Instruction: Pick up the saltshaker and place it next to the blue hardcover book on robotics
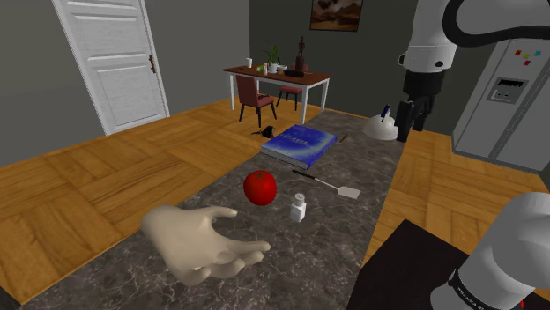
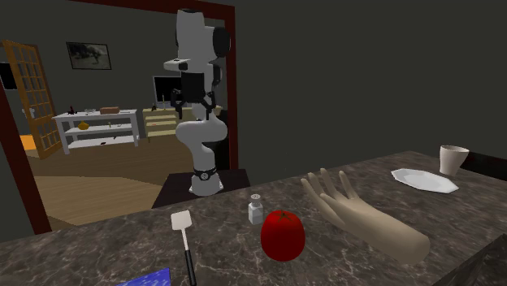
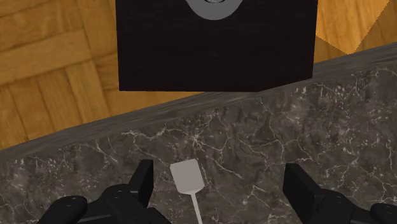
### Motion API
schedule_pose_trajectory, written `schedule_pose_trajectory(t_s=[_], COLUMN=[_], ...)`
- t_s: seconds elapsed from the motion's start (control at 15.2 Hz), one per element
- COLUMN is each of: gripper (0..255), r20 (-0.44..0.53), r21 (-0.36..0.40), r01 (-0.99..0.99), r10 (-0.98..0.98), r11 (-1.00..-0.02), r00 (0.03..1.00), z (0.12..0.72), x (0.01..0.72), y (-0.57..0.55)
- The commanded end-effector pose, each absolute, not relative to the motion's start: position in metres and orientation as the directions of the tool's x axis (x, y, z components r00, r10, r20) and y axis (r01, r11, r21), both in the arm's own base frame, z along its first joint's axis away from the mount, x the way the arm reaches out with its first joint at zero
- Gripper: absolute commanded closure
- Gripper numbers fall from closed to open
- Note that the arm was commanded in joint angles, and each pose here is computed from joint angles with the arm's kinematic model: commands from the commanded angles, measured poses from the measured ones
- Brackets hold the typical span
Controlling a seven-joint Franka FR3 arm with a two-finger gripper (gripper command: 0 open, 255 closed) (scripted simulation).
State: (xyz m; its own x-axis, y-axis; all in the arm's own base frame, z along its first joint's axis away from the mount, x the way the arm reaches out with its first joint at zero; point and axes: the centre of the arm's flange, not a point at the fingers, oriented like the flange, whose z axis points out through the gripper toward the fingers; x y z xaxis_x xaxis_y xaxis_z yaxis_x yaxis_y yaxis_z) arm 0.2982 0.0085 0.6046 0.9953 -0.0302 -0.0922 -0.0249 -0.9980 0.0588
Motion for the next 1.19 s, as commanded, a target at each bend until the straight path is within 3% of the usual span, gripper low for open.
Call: schedule_pose_trajectory(t_s=[0.0, 1.12], gripper=[0, 0], r20=[-0.092, -0.096], r21=[0.059, -0.045], r01=[-0.025, 0.146], r10=[-0.03, 0.15], r11=[-0.998, -0.988], r00=[0.995, 0.984], z=[0.605, 0.461], x=[0.298, 0.432], y=[0.009, 0.104])
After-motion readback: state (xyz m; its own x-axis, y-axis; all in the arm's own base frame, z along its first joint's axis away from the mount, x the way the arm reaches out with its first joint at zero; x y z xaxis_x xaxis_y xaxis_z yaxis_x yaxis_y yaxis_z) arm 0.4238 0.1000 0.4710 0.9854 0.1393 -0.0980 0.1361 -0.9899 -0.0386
